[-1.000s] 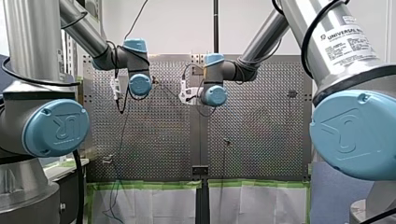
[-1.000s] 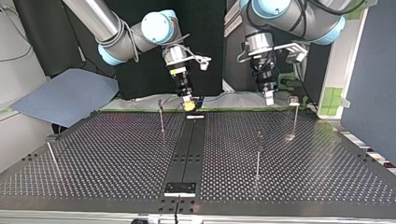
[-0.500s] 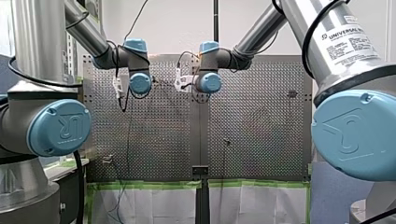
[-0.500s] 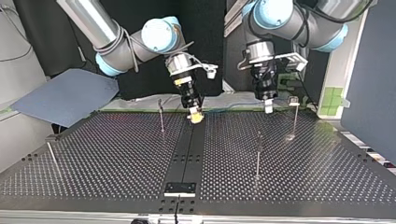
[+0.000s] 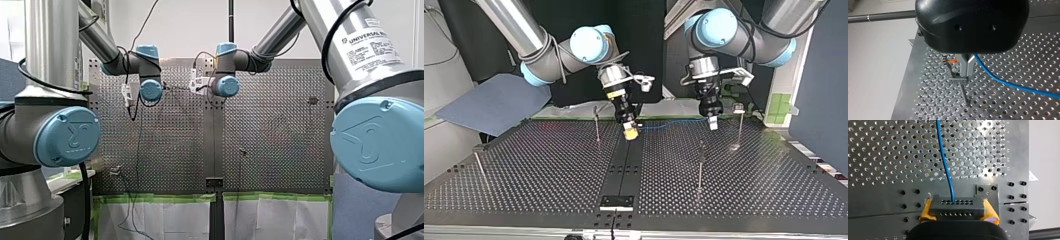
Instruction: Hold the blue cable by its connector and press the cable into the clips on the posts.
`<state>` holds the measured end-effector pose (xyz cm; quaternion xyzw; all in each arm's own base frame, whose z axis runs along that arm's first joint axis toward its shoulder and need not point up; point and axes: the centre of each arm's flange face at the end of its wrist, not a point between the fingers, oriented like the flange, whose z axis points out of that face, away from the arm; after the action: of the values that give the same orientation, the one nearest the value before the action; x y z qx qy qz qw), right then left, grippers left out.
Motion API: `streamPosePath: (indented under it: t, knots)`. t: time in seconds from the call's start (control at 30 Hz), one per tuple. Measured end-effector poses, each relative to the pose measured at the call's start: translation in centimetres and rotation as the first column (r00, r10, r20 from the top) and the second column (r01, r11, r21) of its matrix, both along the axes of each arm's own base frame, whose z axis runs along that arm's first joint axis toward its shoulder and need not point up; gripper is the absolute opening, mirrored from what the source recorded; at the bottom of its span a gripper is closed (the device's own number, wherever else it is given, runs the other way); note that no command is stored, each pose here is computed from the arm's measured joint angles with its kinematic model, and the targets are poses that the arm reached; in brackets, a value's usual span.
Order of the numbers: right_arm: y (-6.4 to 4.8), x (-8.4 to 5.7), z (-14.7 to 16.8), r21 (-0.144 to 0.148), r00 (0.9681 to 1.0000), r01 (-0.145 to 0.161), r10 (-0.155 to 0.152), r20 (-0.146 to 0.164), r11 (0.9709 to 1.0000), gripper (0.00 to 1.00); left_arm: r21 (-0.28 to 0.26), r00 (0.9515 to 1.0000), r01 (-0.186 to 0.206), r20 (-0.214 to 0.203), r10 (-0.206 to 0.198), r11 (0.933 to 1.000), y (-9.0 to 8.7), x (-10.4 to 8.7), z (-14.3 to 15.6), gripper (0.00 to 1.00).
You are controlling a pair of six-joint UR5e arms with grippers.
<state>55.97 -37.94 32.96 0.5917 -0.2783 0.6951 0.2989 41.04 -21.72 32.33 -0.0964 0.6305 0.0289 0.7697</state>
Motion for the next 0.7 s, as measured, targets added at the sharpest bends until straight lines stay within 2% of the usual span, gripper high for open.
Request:
streamPosePath:
  t: [0.27,0.43,0.7]
  knots:
    - [-1.1,0.8,0.1,0.005,1.0000,-0.005,0.004,0.004,1.0000,0.00,-0.014,1.0000,0.007,-0.003,-0.007,0.9999,0.2,1.8,1.5,0.00]
    - [-1.6,1.3,1.4,0.002,0.9999,-0.005,0.005,0.011,1.0000,0.00,-0.021,0.9999,0.012,-0.002,-0.013,0.9997,0.4,2.4,2.2,0.00]
    - [-2.0,1.8,2.5,-0.007,0.9998,-0.006,0.006,0.021,1.0000,0.00,-0.016,0.9995,0.002,-0.032,-0.003,0.9999,1.0,3.4,1.1,0.00]
